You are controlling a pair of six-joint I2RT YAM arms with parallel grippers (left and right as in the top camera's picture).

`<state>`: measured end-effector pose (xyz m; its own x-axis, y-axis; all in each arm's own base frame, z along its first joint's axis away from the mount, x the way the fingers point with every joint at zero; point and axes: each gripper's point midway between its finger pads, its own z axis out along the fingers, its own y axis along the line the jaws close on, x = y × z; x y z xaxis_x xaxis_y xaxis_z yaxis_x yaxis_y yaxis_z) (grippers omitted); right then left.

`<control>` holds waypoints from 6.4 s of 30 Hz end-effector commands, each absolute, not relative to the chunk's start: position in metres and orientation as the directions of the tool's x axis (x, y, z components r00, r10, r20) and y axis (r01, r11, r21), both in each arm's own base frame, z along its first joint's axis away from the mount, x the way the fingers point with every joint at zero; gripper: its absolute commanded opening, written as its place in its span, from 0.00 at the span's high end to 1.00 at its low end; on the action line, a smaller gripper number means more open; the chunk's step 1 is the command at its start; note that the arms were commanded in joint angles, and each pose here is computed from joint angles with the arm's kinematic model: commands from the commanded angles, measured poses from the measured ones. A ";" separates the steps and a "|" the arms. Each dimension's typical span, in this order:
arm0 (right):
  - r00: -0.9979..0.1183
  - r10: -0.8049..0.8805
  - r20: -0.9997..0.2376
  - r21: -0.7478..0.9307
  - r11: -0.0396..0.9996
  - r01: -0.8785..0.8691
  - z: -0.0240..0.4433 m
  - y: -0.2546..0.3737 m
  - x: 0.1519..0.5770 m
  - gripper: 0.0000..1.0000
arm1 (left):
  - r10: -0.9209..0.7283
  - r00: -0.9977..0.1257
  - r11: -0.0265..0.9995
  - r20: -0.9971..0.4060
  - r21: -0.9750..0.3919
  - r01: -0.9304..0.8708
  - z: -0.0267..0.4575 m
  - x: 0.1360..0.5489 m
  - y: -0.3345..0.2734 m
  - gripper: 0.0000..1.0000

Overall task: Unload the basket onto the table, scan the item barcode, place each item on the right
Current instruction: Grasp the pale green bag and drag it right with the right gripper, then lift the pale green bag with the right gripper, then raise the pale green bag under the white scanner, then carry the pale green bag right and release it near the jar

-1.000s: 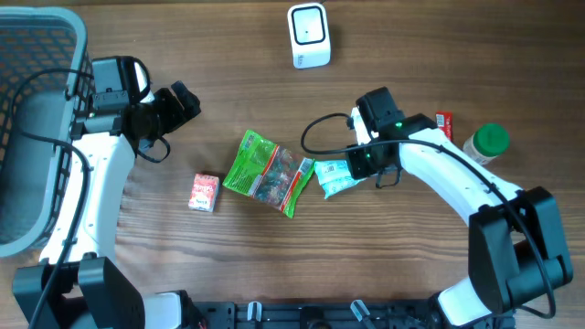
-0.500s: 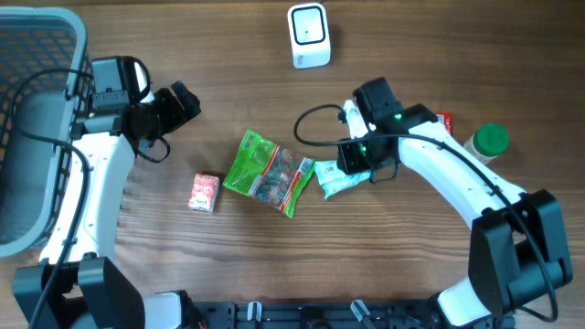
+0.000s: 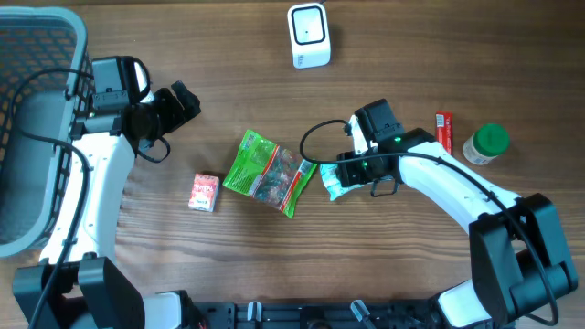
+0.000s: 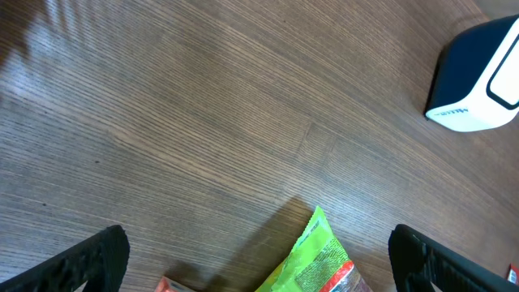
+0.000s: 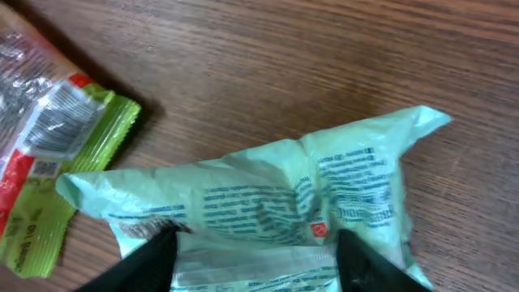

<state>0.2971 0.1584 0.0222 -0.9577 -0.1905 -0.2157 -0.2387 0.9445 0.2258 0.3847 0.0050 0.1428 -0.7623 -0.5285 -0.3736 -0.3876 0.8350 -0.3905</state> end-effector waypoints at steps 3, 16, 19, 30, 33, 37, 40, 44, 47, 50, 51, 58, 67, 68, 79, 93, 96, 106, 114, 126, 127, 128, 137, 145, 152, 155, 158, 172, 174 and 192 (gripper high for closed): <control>-0.944 -0.229 -0.239 0.267 0.919 -0.290 0.047 0.170 0.305 0.30 | -0.515 -0.762 0.842 -0.392 -0.398 -0.364 0.150 0.388 0.003 0.00; -0.882 -0.256 -0.397 0.206 0.911 -0.357 0.132 0.153 0.290 0.03 | -0.515 -0.762 0.842 -0.392 -0.398 -0.364 0.150 0.388 0.003 0.00; -0.891 -0.270 -0.365 0.154 0.926 -0.344 0.122 0.139 0.291 0.00 | -0.515 -0.763 0.842 -0.390 -0.397 -0.365 0.150 0.388 0.003 0.00; -0.945 -0.263 -0.193 0.259 0.916 -0.307 0.055 0.131 0.303 0.21 | -0.515 -0.764 0.842 -0.390 -0.397 -0.365 0.150 0.388 0.003 0.00; -0.955 -0.265 -0.134 0.261 0.920 -0.292 0.032 0.131 0.301 0.25 | -0.515 -0.764 0.842 -0.390 -0.397 -0.365 0.150 0.388 0.003 0.00; -0.962 -0.267 -0.062 0.264 0.925 -0.274 0.002 0.130 0.299 0.25 | -0.515 -0.763 0.842 -0.390 -0.397 -0.365 0.150 0.388 0.003 0.00; -0.963 -0.267 -0.024 0.264 0.928 -0.263 -0.015 0.129 0.297 0.37 | -0.515 -0.763 0.842 -0.390 -0.397 -0.365 0.150 0.388 0.003 0.00; -0.963 -0.268 -0.025 0.282 0.922 -0.264 -0.018 0.133 0.297 0.91 | -0.515 -0.763 0.842 -0.390 -0.397 -0.365 0.150 0.388 0.003 0.00; -0.959 -0.275 -0.072 0.285 0.915 -0.284 -0.003 0.135 0.304 0.96 | -0.515 -0.764 0.842 -0.390 -0.397 -0.365 0.150 0.388 0.003 0.00; -0.933 -0.319 -0.164 0.348 0.867 -0.357 0.036 0.148 0.304 0.96 | -0.515 -0.764 0.842 -0.390 -0.397 -0.365 0.150 0.388 0.003 0.00; -0.915 -0.342 -0.215 0.381 0.833 -0.401 0.056 0.156 0.302 0.96 | -0.515 -0.763 0.842 -0.390 -0.397 -0.365 0.150 0.388 0.003 0.00; -0.800 -0.297 -0.521 0.361 0.773 -0.522 0.180 0.160 0.280 0.96 | -0.515 -0.764 0.842 -0.390 -0.397 -0.365 0.150 0.388 0.003 0.00; -0.646 -0.250 -0.721 0.298 0.729 -0.616 0.258 0.154 0.238 0.96 | -0.515 -0.764 0.842 -0.390 -0.397 -0.365 0.150 0.388 0.003 0.00; -0.642 -0.250 -0.724 0.287 0.738 -0.611 0.259 0.152 0.239 0.96 | -0.515 -0.763 0.842 -0.390 -0.397 -0.365 0.150 0.388 0.003 0.00; -0.721 -0.170 -0.672 0.294 0.832 -0.470 0.229 0.148 0.294 0.96 | -0.515 -0.764 0.842 -0.390 -0.397 -0.365 0.150 0.388 0.003 0.00; -0.709 -0.212 -0.673 -0.048 0.968 -0.245 0.339 0.125 0.396 0.96 | -0.515 -0.763 0.842 -0.390 -0.397 -0.365 0.150 0.388 0.003 0.00; -0.591 -0.250 -0.767 -0.221 0.968 -0.122 0.385 0.130 0.419 0.96 | -0.515 -0.764 0.842 -0.390 -0.397 -0.365 0.150 0.388 0.003 0.00; -0.466 -0.550 -0.693 -0.670 0.731 0.132 0.387 0.180 0.487 0.96 | -0.515 -0.764 0.842 -0.390 -0.397 -0.365 0.150 0.388 0.003 0.00; -0.631 -0.719 -0.291 -0.945 0.318 0.075 0.267 0.209 0.550 0.96 | -0.515 -0.764 0.842 -0.390 -0.397 -0.365 0.150 0.388 0.003 0.00; -0.660 -0.742 -0.118 -0.988 0.151 0.008 0.154 0.230 0.583 0.96 | -0.515 -0.764 0.842 -0.390 -0.397 -0.365 0.150 0.388 0.003 0.00; -0.659 -0.746 -0.101 -0.990 0.142 -0.009 0.143 0.231 0.584 0.96 | -0.515 -0.763 0.842 -0.390 -0.397 -0.365 0.150 0.388 0.003 0.00; -0.657 -0.748 -0.092 -0.990 0.138 -0.019 0.135 0.232 0.584 0.96 | -0.515 -0.763 0.842 -0.390 -0.397 -0.365 0.150 0.388 0.003 0.00; -0.653 -0.758 0.010 -0.993 0.068 -0.095 0.113 0.230 0.582 0.96 | -0.515 -0.764 0.842 -0.390 -0.397 -0.365 0.150 0.388 0.003 0.00; -0.662 -0.740 -0.123 -0.992 0.091 0.082 0.169 0.230 0.591 0.96 | -0.515 -0.764 0.842 -0.390 -0.397 -0.365 0.150 0.388 0.003 0.00; -0.670 -0.731 -0.130 -0.990 0.134 0.046 0.139 0.226 0.589 0.96 | -0.515 -0.764 0.842 -0.390 -0.397 -0.365 0.150 0.388 0.003 0.00; -0.687 -0.705 -0.174 -0.984 0.159 0.086 0.150 0.221 0.585 0.96 | -0.515 -0.763 0.842 -0.389 -0.397 -0.366 0.150 0.388 0.003 0.00; -0.682 -0.693 -0.234 -0.971 0.194 0.137 0.186 0.215 0.584 0.96 | -0.515 -0.763 0.842 -0.389 -0.397 -0.366 0.150 0.388 0.003 0.00; -0.613 -0.541 -0.575 -0.818 0.377 0.435 0.434 0.148 0.484 0.96 | -0.515 -0.763 0.842 -0.389 -0.397 -0.366 0.150 0.388 0.003 0.00; -0.590 -0.526 -0.612 -0.791 0.405 0.459 0.460 0.133 0.464 0.96 | -0.515 -0.763 0.842 -0.389 -0.397 -0.366 0.150 0.388 0.003 0.00; -0.907 -0.221 -0.359 -0.044 0.974 -0.220 0.297 0.071 0.335 0.96 | -0.515 -0.763 0.842 -0.389 -0.397 -0.366 0.150 0.388 0.003 0.00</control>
